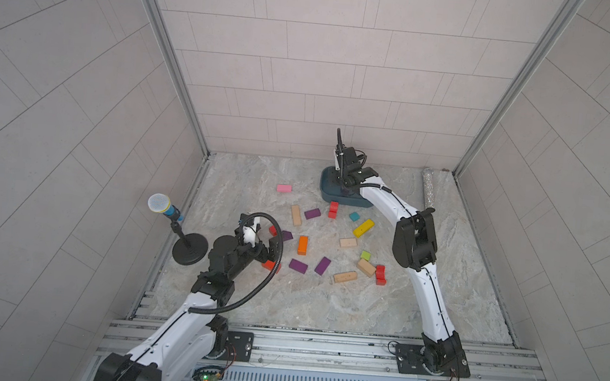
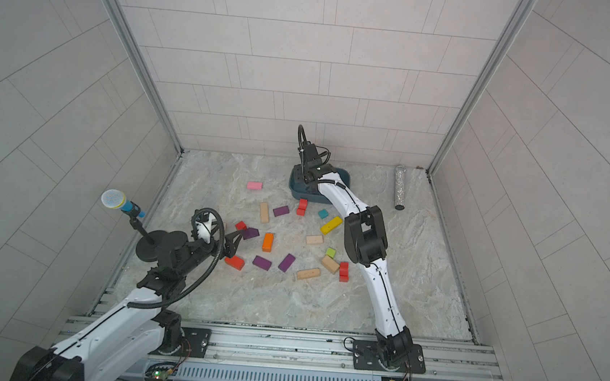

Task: Pick purple bricks into the storage bin
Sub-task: Pick up the building block from the center of the board, then place the building block in the storage box.

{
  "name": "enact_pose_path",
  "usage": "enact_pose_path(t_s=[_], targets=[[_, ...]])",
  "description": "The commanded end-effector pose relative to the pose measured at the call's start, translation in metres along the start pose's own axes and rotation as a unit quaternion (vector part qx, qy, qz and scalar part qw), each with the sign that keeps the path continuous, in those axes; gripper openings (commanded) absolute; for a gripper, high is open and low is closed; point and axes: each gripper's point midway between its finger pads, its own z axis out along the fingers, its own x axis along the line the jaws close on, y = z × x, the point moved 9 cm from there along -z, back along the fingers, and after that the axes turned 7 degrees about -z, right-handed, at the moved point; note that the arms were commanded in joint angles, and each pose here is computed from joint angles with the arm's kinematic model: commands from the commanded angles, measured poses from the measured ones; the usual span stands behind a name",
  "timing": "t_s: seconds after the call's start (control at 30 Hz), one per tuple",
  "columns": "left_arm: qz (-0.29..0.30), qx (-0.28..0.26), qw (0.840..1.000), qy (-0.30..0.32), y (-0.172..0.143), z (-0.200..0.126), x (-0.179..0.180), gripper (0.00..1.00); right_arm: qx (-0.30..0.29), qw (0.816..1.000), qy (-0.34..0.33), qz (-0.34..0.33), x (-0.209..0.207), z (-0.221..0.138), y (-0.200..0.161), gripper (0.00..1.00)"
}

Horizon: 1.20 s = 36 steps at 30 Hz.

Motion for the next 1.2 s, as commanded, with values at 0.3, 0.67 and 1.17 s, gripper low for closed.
enact_pose_path(t_s=[0.3,0.67,1.17], targets=[[0.018,-0.017,1.000,-0.009,0.012,0.001,-0.005,1.00,0.062,0.998,-0.001,0.012,-0.024,0.038,-0.019,0.00],[0.020,-0.017,1.000,-0.010,0.013,0.001,-0.006,1.00,0.062,0.998,-0.005,0.026,-0.034,0.047,-0.024,0.16],[0.019,-0.019,1.000,-0.015,0.013,0.001,-0.007,1.00,0.044,0.999,-0.010,0.017,-0.033,0.026,-0.004,0.61]])
